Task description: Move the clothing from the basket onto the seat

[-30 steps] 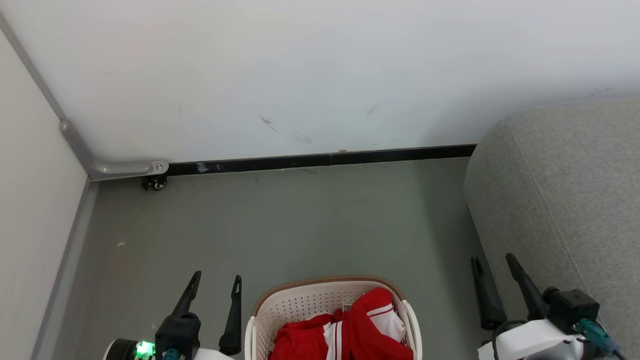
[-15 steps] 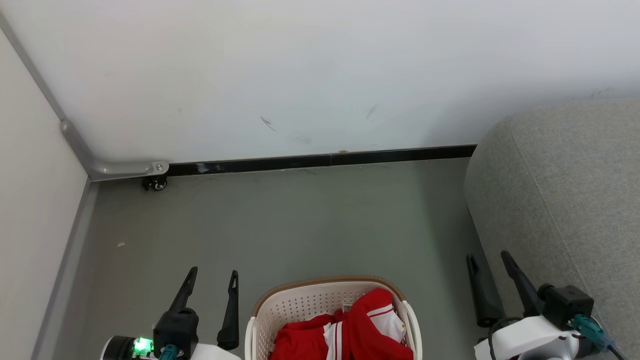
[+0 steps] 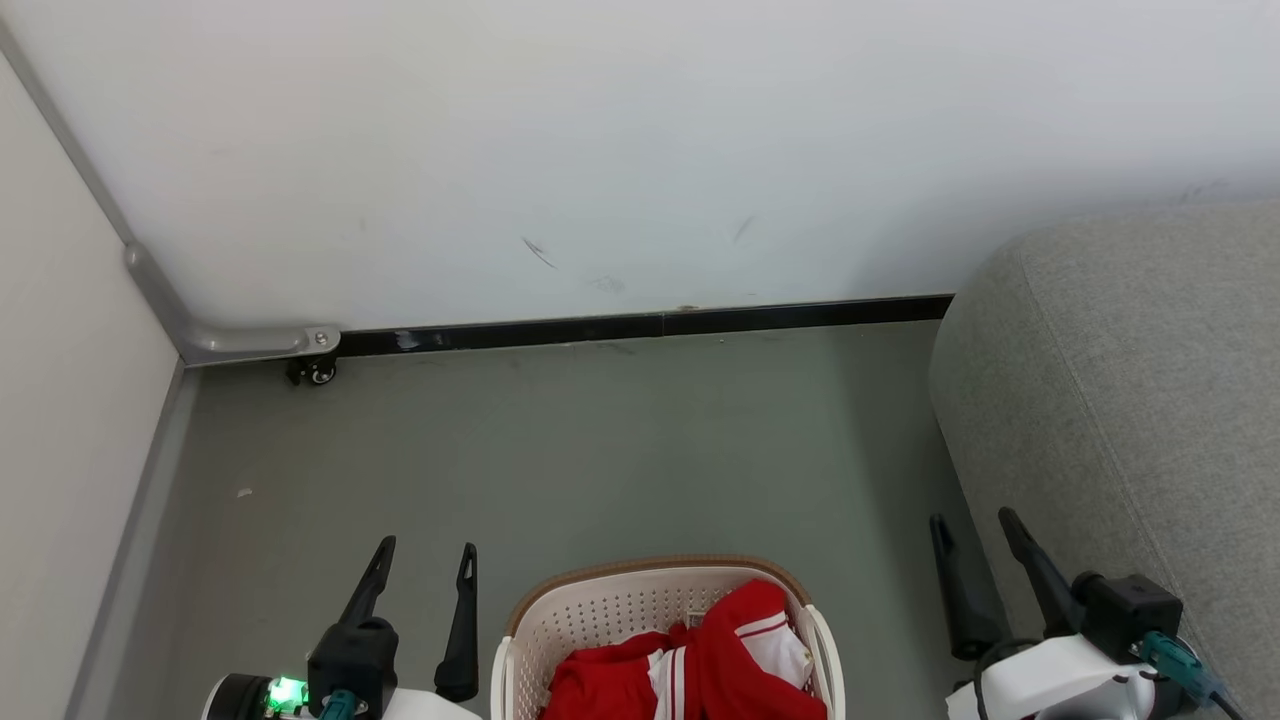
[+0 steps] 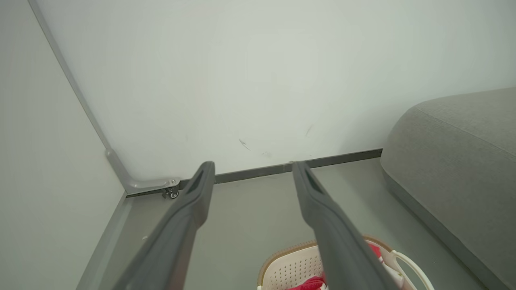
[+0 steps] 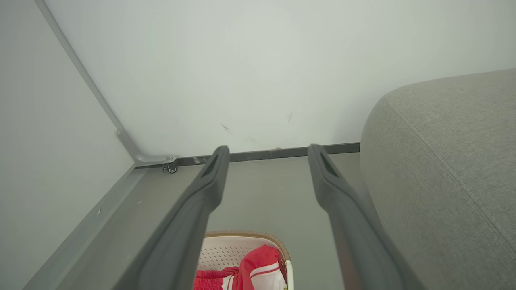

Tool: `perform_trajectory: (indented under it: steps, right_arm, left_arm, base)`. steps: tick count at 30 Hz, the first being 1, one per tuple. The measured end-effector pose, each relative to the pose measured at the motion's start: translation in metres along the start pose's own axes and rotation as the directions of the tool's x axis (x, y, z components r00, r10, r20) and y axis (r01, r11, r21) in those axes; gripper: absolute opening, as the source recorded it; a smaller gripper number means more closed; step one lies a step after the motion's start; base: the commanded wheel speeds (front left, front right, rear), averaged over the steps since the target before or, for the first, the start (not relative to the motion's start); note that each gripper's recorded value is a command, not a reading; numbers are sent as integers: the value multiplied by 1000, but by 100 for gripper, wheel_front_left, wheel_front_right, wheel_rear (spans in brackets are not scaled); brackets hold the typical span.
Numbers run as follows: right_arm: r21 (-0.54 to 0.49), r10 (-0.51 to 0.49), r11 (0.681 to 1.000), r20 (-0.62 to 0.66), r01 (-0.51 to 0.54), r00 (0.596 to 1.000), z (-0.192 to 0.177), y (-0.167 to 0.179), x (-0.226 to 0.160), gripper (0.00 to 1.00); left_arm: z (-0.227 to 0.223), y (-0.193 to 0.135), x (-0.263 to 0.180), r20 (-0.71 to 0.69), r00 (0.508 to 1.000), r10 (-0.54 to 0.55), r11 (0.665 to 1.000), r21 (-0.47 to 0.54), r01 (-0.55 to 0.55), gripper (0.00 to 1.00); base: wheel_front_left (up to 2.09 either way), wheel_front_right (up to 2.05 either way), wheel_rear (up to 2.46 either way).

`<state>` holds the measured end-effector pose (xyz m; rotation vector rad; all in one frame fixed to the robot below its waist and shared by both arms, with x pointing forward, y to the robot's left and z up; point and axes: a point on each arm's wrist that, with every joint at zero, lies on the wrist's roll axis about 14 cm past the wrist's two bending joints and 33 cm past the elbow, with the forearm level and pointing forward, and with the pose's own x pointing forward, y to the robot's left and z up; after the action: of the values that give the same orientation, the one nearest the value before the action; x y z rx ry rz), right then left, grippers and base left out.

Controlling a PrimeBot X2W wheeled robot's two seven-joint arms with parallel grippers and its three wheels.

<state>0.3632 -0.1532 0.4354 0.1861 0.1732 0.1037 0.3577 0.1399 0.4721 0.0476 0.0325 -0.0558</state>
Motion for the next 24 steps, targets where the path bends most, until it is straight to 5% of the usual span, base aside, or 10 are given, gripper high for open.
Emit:
perform_trajectory:
  steps: [24]
  right_arm:
    - [-23,-42,999,46,43,998,13,-16,4,100]
  left_arm:
    - [-9,-3,4,-26,999,-28,999,37,29,100]
  base:
    - [0,0,0]
